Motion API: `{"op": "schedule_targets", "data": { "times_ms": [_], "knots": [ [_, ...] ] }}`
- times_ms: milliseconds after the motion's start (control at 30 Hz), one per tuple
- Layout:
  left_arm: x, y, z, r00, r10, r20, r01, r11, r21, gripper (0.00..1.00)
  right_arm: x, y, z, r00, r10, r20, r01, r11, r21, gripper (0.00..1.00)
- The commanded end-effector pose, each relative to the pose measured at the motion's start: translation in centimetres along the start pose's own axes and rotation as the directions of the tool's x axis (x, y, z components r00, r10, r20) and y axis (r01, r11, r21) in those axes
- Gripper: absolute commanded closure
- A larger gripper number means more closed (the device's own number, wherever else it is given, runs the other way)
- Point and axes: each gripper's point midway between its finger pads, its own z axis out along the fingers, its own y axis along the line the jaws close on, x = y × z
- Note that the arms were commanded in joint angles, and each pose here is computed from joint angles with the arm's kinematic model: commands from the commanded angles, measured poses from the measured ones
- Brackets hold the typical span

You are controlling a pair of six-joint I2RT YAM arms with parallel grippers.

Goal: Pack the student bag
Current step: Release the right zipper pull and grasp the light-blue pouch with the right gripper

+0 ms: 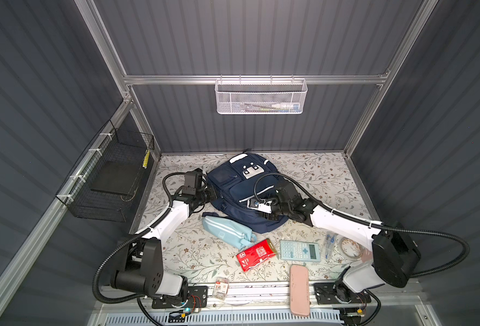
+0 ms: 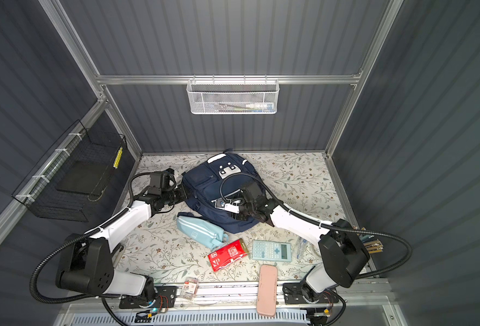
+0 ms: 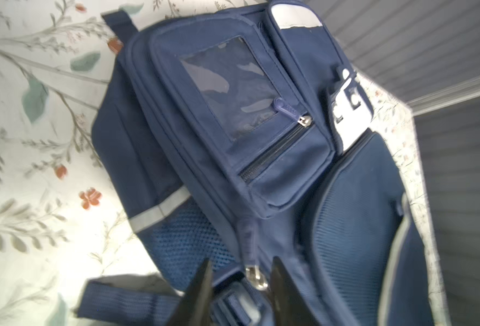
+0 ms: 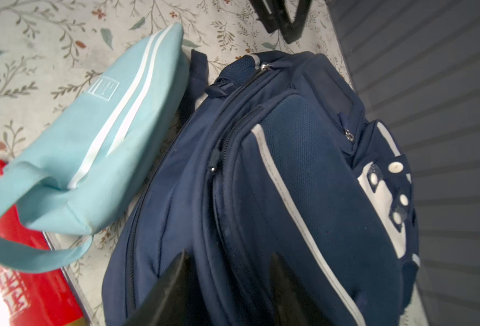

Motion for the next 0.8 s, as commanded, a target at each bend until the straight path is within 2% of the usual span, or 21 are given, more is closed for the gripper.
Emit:
{"op": "schedule_targets", "data": {
  "times_ms": [0,67,133,200,267,333,400,533,667,767],
  "knots": [
    [-0.1,-1.0,-1.4,1.0,0.0,0.02,-0.001,0.999,0.032,0.52,-0.2,0.3,-1.0,0.998,0.054,-0.039,-0.052,0.997,0.059,0.45],
    [0.1,-0.9,-2.6,1.0,0.003,0.019,-0.003,1.0,0.016,0.37,-0.3,0.3,-1.6,0.993,0.103,-0.061,-0.096,0.989,0.113,0.42],
    [0.5,-0.6,-3.9,1.0,0.009,0.005,-0.009,1.0,-0.014,0.2,-0.9,1.5,-2.5,0.984,0.172,-0.035,-0.168,0.981,0.099,0.4],
    [1.3,-0.2,-4.9,1.0,0.007,-0.005,-0.007,0.999,-0.032,0.1,-2.0,2.4,-3.5,0.965,0.262,0.008,-0.262,0.962,0.075,0.36],
    [2.5,0.3,-5.5,1.0,0.005,-0.024,-0.006,0.999,-0.043,0.03,-3.3,3.0,-4.6,0.923,0.378,0.066,-0.38,0.924,0.028,0.32],
    [3.7,1.0,-5.6,0.999,0.007,-0.05,-0.009,0.998,-0.056,0.02,-4.3,3.1,-5.3,0.854,0.506,0.118,-0.508,0.861,-0.012,0.29],
    [4.8,1.7,-5.6,0.998,0.003,-0.065,-0.007,0.998,-0.068,0.04,-4.9,4.5,-4.9,0.802,0.583,0.129,-0.575,0.813,-0.093,0.26],
    [6.6,2.0,-4.8,0.996,-0.044,-0.079,0.042,0.999,-0.027,0.08,-4.6,7.8,-2.2,0.79,0.613,0.026,-0.606,0.787,-0.116,0.24],
    [8.1,2.8,-4.1,0.992,-0.073,-0.106,0.07,0.997,-0.029,0.11,-3.0,8.5,-0.1,0.697,0.714,-0.068,-0.717,0.693,-0.077,0.27],
    [8.8,3.5,-3.9,0.991,-0.077,-0.111,0.072,0.996,-0.048,0.12,-2.2,9.2,1.0,0.654,0.751,-0.092,-0.756,0.652,-0.057,0.3]
  ]
}}
